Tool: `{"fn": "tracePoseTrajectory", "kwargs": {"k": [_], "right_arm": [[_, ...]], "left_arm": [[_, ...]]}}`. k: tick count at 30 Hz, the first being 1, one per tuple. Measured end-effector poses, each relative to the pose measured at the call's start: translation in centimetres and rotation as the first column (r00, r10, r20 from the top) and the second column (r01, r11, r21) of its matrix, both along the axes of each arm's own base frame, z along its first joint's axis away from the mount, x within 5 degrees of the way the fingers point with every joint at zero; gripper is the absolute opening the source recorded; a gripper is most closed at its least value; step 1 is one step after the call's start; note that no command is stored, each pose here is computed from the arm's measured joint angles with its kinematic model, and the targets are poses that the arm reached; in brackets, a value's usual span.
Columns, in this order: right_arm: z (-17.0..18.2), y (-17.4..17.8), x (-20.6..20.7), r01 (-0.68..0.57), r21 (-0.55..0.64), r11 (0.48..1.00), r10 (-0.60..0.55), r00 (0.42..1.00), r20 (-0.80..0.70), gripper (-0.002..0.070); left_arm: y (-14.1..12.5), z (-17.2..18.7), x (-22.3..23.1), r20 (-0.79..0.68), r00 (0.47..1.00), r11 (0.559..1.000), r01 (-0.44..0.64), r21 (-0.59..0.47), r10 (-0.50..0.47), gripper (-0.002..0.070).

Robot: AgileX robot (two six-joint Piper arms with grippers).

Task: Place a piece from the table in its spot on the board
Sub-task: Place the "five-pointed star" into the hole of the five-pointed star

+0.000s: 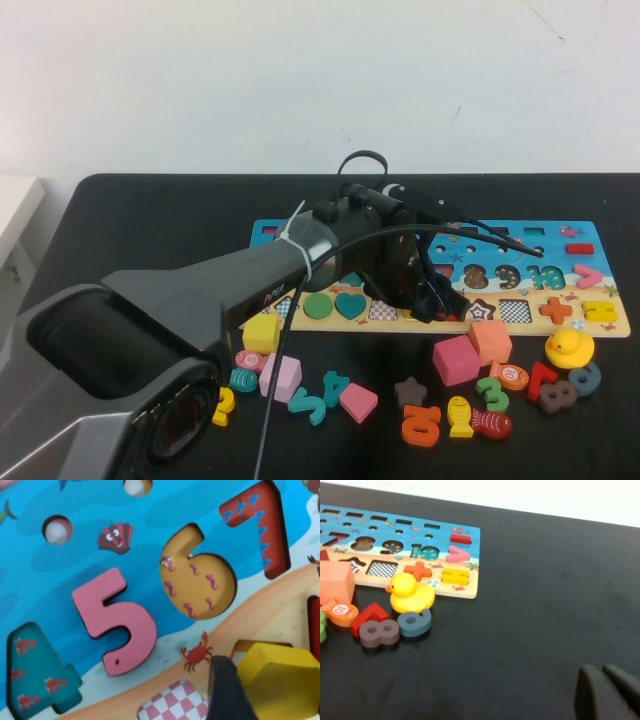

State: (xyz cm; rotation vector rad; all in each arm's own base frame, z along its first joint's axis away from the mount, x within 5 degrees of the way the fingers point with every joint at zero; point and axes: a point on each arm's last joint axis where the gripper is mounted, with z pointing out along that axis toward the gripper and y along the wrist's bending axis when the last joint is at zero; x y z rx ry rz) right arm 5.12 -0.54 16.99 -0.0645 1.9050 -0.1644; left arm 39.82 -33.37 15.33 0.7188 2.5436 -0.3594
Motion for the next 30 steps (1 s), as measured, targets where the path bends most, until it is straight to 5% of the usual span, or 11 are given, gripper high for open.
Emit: {"fn": "tracePoseTrajectory", "kwargs": {"k": [23,30], "right_arm": [[0.00,0.00,0.00,0.000,0.000,1.000,0.000,1.000,0.000,0.0018],[0.00,0.00,0.00,0.000,0.000,1.000,0.000,1.000,0.000,0.0018]], "left_arm": [[0.05,-0.05,-0.16,-0.015,1.000,1.000,0.001,0.016,-0.001,0.0333],[0.13,-0.11,-0.24,-0.025,1.000,1.000,0.003,0.026,-0.002,0.0440]]}}
